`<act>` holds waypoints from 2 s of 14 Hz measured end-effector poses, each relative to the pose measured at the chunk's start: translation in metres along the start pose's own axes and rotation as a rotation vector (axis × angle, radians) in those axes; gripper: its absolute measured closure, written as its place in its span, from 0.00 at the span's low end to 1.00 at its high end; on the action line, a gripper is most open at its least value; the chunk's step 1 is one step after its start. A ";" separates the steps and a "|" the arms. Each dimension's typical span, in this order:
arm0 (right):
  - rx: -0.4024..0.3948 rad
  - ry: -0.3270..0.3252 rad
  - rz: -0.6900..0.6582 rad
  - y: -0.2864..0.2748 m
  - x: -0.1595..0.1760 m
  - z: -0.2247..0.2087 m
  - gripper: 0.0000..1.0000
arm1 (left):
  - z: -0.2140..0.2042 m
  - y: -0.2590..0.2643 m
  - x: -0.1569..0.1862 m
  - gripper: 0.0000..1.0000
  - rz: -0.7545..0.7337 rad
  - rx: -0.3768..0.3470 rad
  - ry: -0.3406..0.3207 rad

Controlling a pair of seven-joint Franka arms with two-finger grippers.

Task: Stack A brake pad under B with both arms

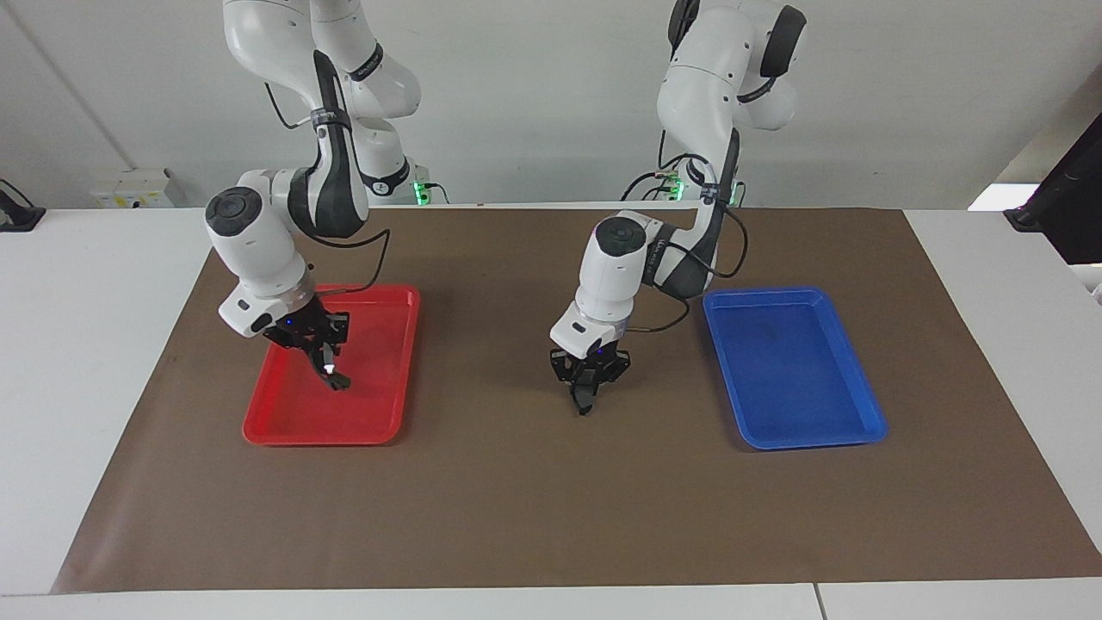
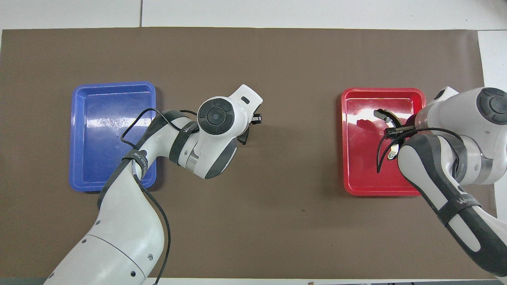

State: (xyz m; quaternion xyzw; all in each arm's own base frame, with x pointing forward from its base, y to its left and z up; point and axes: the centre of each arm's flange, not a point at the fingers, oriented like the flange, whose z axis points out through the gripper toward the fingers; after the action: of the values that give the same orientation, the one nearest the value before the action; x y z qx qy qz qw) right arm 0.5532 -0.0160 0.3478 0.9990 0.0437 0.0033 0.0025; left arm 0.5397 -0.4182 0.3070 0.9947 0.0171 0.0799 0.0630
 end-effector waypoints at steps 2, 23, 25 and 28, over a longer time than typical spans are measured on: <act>0.000 -0.003 0.000 0.000 0.000 0.000 0.57 | 0.002 0.015 -0.016 0.63 -0.055 0.007 -0.018; 0.054 0.060 -0.003 -0.303 0.033 -0.009 0.57 | -0.239 -0.344 0.092 0.00 0.213 0.095 -0.242; 0.057 0.052 -0.041 -0.337 0.040 0.008 0.57 | -0.262 -0.379 0.087 0.00 0.211 0.087 -0.246; 0.051 0.052 -0.082 -0.362 0.045 0.022 0.57 | -0.295 -0.399 0.080 0.00 0.184 0.084 -0.255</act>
State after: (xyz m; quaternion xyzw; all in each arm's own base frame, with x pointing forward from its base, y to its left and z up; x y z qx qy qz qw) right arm 0.5665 0.3487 0.3242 0.9957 0.0847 0.0281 -0.0240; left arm 0.5617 0.0167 0.5578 0.9959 -0.0788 -0.0426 0.0156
